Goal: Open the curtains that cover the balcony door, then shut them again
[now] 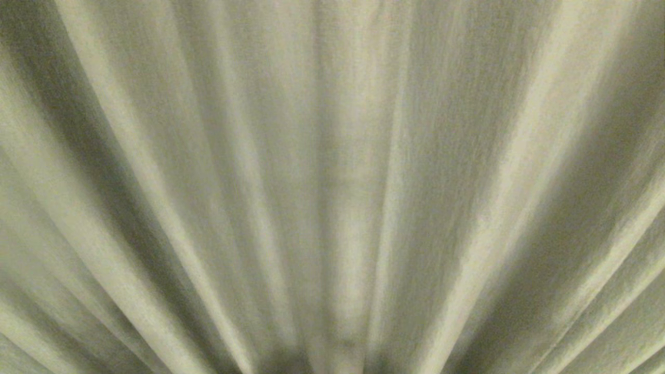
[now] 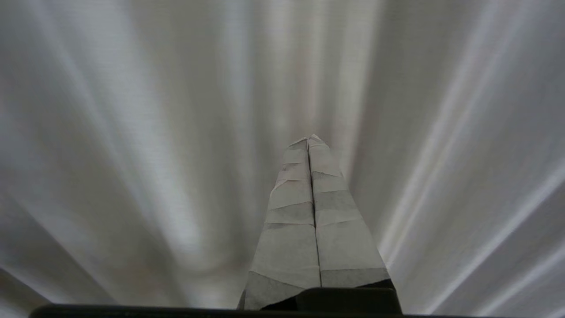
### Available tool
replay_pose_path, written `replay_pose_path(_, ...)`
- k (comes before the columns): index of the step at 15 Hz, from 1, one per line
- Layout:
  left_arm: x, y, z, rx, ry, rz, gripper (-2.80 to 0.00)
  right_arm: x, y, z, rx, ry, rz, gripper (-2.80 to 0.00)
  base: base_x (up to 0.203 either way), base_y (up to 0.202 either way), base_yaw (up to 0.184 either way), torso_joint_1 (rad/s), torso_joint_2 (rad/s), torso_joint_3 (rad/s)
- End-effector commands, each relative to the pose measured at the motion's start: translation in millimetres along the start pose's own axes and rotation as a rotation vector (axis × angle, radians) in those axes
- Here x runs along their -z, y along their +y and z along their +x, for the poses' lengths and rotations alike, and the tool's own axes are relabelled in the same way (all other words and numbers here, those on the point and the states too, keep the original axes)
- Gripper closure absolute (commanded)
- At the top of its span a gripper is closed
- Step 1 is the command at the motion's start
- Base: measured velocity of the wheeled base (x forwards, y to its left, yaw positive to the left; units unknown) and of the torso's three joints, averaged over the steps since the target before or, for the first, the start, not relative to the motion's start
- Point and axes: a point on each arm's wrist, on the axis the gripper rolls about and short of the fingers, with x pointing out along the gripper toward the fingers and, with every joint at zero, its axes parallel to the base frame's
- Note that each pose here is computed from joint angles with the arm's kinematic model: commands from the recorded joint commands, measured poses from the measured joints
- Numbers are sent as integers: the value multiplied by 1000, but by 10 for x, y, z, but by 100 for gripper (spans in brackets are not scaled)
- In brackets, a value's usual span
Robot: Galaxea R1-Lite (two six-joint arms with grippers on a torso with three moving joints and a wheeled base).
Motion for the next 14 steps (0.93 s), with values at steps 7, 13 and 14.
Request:
replay_pose_path(7,1,0,-1,3,-2,10,0,2,0,2,-1,3,0,0,0,-191,2,3,1,0)
replay_pose_path(13,1,0,-1,2,-2,10,0,-2,0,1,0,1,-1,0,0,-190,2,2,3,2)
replay_pose_path(14,1,0,-1,3,-2,10,0,-2,0,1,-1,1,-1,0,0,-190,4,6,4,2)
